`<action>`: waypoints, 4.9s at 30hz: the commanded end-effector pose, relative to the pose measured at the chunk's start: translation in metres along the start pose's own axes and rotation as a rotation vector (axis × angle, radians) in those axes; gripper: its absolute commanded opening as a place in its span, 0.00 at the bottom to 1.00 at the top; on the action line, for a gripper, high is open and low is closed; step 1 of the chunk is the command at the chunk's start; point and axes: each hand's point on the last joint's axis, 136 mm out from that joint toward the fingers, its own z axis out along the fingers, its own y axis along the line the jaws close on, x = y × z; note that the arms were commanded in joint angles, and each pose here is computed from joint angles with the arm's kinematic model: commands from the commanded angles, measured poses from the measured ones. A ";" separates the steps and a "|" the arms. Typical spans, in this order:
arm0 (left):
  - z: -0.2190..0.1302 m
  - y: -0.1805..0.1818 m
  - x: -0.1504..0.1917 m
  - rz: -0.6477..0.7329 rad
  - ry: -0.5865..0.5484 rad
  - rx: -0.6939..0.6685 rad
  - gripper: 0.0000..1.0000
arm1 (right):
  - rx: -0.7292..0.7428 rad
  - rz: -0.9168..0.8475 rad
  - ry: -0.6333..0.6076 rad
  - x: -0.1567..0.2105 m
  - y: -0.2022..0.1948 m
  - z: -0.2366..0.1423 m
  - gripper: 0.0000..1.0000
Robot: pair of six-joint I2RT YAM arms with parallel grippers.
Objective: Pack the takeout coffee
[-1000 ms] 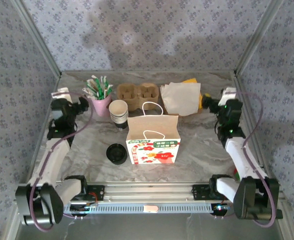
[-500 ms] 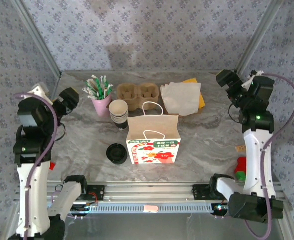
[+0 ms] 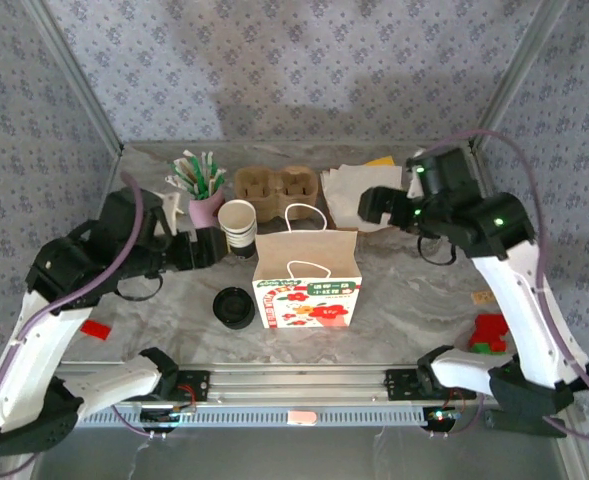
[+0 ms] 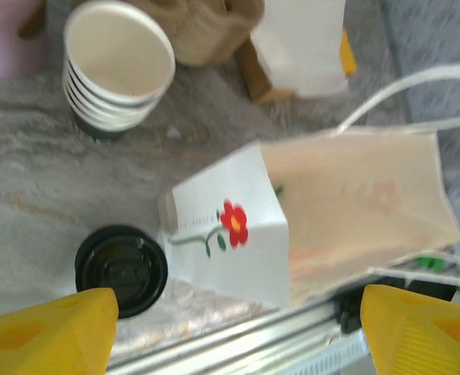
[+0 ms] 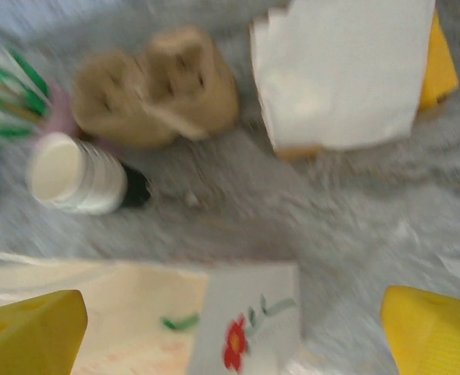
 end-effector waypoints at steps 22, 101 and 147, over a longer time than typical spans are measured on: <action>0.068 -0.046 -0.009 0.207 0.099 -0.193 0.64 | 0.031 -0.235 -0.056 -0.016 0.014 -0.018 0.99; 0.127 -0.035 0.018 0.161 0.293 -0.297 0.00 | 0.155 -0.144 0.312 0.087 -0.011 0.045 0.55; 0.095 -0.056 -0.025 0.145 0.081 -0.050 0.52 | 0.452 0.572 0.077 0.024 -0.194 -0.011 0.00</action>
